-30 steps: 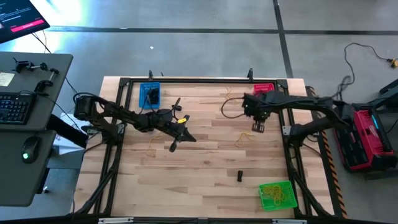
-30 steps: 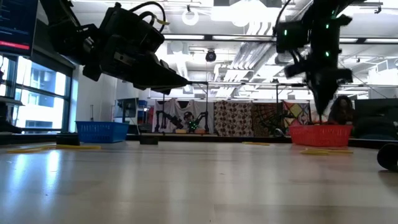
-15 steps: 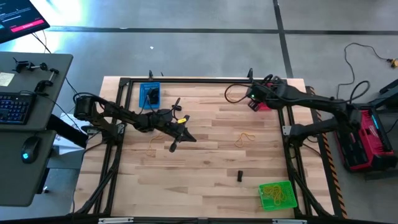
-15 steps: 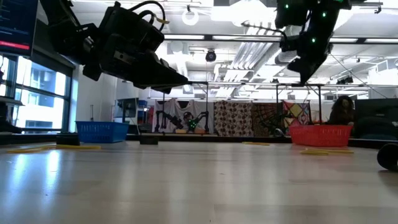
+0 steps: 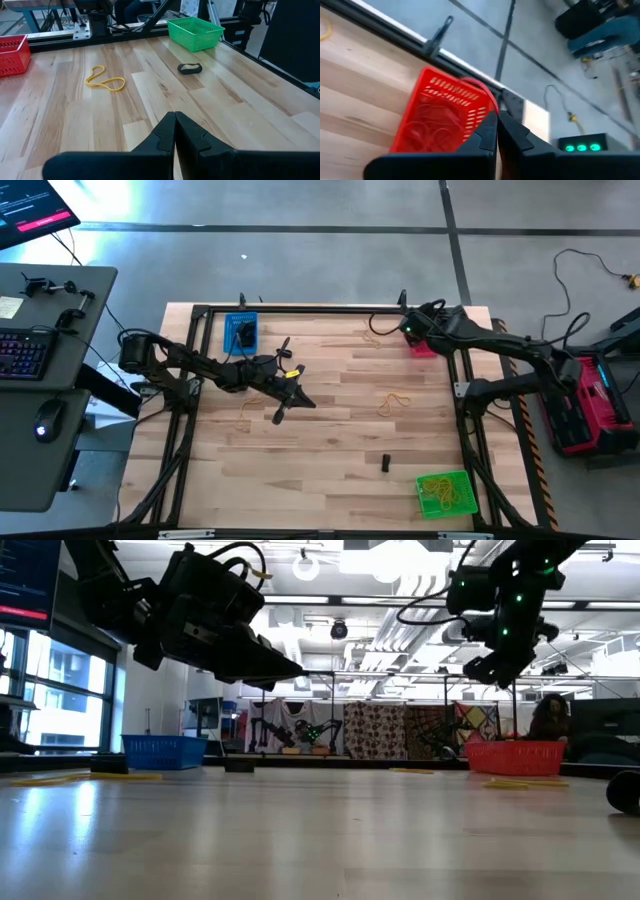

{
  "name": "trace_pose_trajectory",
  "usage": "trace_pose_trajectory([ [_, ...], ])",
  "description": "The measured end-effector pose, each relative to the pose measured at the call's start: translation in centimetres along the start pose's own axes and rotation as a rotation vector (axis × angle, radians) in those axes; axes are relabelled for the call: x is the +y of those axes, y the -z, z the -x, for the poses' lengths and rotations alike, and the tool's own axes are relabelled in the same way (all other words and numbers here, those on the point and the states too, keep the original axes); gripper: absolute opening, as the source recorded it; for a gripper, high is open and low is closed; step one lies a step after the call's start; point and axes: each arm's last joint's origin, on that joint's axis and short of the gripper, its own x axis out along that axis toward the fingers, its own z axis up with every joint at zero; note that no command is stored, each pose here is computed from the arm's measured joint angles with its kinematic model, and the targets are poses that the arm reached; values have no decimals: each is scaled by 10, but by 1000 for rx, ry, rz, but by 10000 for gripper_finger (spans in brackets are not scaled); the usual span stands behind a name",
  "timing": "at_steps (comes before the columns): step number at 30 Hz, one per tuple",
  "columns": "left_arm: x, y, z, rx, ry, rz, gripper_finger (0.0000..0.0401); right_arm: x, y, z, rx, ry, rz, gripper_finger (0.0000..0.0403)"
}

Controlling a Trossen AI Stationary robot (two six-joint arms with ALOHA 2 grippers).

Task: Sort rubber bands into baskets
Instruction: Put the red rubber band into the red bin

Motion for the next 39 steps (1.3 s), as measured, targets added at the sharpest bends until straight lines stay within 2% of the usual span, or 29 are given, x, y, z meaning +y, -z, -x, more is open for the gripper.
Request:
trace_pose_trajectory([
  [9, 3, 1, 2, 7, -10, 47, 0, 0, 11, -33, 90, -111, -154, 0],
  [16, 12, -8, 18, 25, -52, 52, 0, -8, 17, -56, 183, -173, -268, 0],
  [29, 30, -17, 58, 174, -208, 217, 0, 5, 21, -95, 338, -239, -216, 0],
  [39, 31, -17, 58, 208, -219, 218, 0, -3, 2, -83, 346, -262, -137, 1],
])
